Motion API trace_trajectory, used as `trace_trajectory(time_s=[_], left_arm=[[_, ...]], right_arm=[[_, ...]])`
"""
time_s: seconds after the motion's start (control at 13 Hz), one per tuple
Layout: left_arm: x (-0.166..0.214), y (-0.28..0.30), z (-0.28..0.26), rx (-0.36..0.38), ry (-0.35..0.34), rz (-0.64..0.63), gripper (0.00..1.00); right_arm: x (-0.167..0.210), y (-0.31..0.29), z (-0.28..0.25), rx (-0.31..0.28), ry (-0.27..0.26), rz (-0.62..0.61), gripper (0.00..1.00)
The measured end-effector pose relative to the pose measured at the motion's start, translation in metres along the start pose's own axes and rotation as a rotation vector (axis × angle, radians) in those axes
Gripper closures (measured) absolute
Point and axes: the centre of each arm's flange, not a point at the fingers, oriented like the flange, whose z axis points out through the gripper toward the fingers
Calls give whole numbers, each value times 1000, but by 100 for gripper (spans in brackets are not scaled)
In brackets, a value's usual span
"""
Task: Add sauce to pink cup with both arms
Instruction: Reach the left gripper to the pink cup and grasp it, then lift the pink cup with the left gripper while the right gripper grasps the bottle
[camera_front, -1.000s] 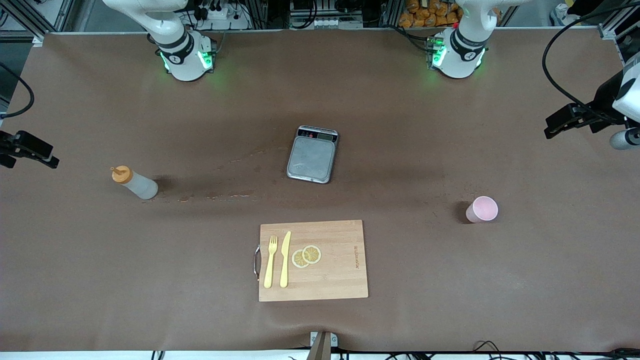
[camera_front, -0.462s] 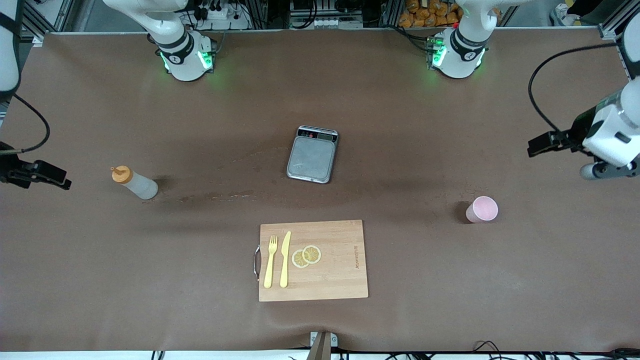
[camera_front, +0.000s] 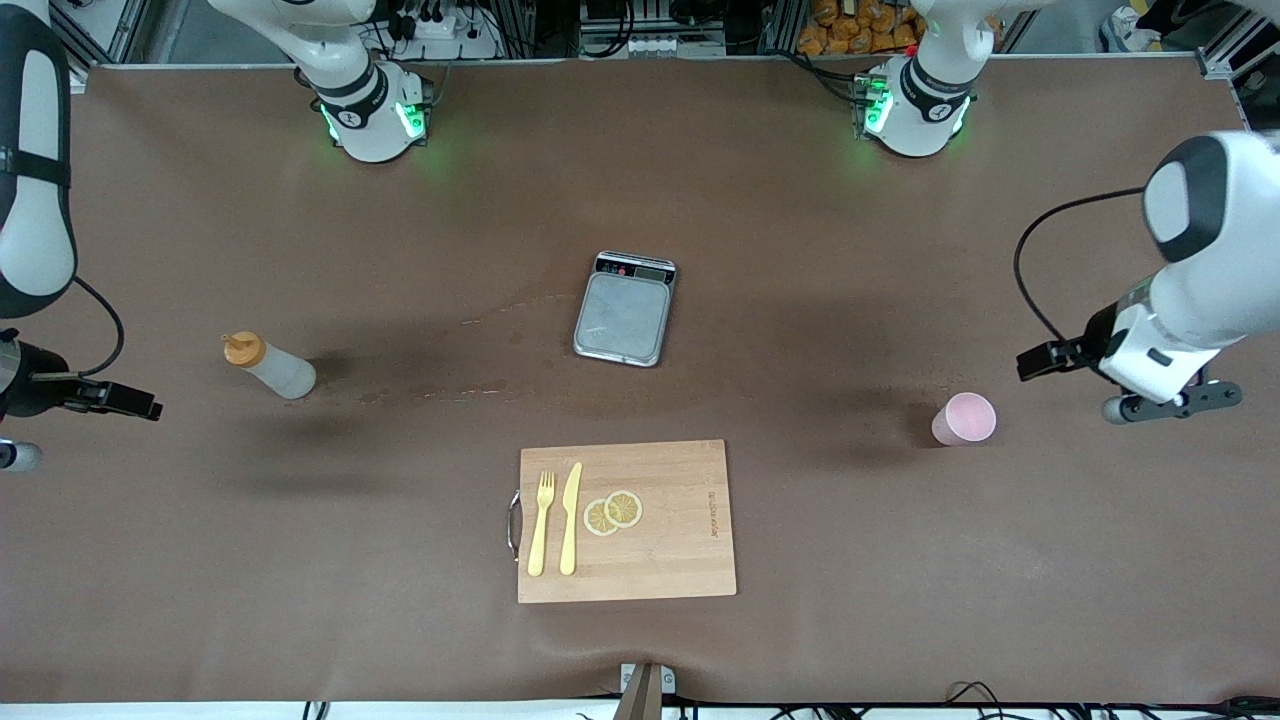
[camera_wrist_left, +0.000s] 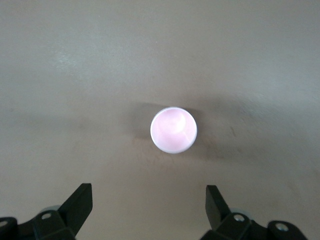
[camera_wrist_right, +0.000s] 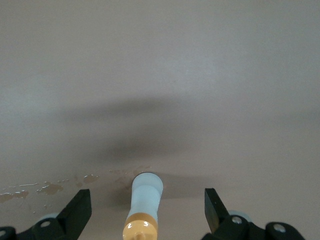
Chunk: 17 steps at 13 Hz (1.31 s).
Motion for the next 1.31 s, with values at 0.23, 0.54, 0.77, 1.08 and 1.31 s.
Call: trace_trajectory(time_s=[0.23,0.54,0.77,1.08,1.31], left_arm=[[-4,1,62,-11,6,3,0],[2,1,102,-19,-3,1,0],[8,-5,128,-26,-2,-12,1],[10,-12,151,-31,-10,-26,9],[10,-13,157,-31,-16,-29,19]], right_arm=[[0,24,10,20,-13,49,0],[-1,55,27,92,-32,51,0],[-2,70,37,135,-41,124,0],[-18,116,64,285,-141,331,0],[-20,125,94,304,-214,417,0]])
